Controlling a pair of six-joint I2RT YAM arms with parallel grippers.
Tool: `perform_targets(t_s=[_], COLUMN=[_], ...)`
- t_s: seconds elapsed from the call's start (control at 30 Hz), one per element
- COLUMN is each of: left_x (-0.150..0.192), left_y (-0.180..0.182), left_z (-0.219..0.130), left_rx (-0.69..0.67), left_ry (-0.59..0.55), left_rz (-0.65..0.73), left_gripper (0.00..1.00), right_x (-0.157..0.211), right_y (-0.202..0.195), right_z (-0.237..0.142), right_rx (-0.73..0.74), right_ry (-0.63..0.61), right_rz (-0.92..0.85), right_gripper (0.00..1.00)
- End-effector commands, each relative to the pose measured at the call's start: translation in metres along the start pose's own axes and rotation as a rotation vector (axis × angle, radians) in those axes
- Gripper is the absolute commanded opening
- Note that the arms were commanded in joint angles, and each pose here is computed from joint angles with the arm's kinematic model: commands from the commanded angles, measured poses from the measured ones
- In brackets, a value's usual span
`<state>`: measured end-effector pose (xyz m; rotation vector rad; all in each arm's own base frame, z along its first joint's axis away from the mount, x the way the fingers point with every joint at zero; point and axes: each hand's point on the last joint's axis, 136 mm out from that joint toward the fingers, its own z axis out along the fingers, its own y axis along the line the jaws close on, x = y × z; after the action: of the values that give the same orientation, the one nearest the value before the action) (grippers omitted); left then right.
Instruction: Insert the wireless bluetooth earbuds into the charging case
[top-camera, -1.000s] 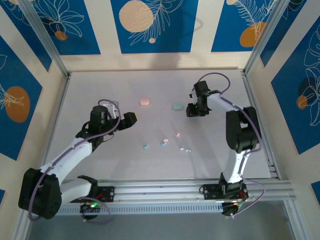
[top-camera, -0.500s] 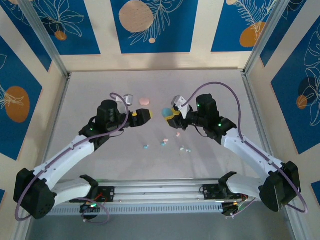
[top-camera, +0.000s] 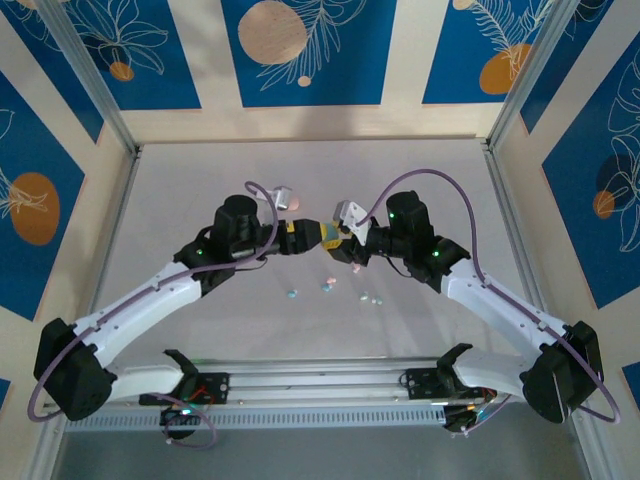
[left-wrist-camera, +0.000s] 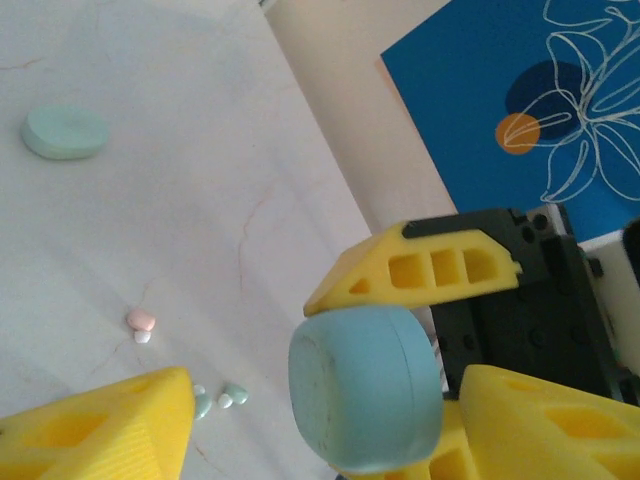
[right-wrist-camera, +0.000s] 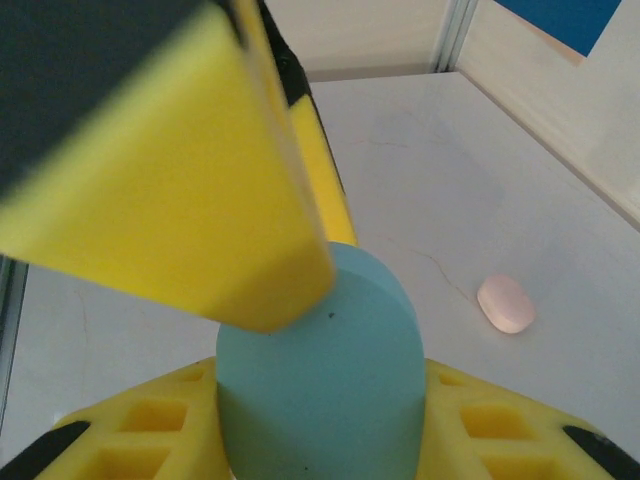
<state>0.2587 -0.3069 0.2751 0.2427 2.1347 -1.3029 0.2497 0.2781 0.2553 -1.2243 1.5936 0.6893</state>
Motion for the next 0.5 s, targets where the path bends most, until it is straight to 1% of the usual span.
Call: perform_targets(t_s=[0.0,0.03,0.13,0.2,0.27,0.37,0.47], left_x=[-0.009,-0.008,-0.008,-0.005,-0.004,-0.001,-0.001], left_y=[-0.011,-0.01,-0.011,-0.011,-0.009,-0.011,-0.013], left_z=[0.002,0.004,0.007,0.007,0.006,0.005,0.005], left_rx=[-0.011,-0.017,-0.014,-0.013,-0.023,-0.016,-0.015], left_ry=[-0.014,-0.01,0.001,0.009,0.014,0.028,0.036], left_rz=[0.027,0.024,0.018,0.01,-0.003,-0.014,-0.025], left_gripper=[0.64,0.61,0.48,0.43,0.42,0.43,0.38], right_x=[-0.024,-0.026,-0.027,-0.027,-0.027,-0.028,-0.029], right_y=[0.006,0.007,0.006,0.001,-0.004,-0.003,-0.001], right_z=[-0.007,-0.007,-0.006,-0.006,-0.007,-0.007,-0.008], right_rx=[-0.02,-0.024,-0.004,0.032,0.066,0.076,0.082], right_ry=[-0.059,-0.06,-0.058,-0.053,-0.045,-0.039,-0.043], right_rz=[-0.062,-0.063,-0.072,-0.075,-0.075,-0.085,-0.095], right_gripper=[0.32,0.32,0.33,0.33,0.33,0.33,0.34])
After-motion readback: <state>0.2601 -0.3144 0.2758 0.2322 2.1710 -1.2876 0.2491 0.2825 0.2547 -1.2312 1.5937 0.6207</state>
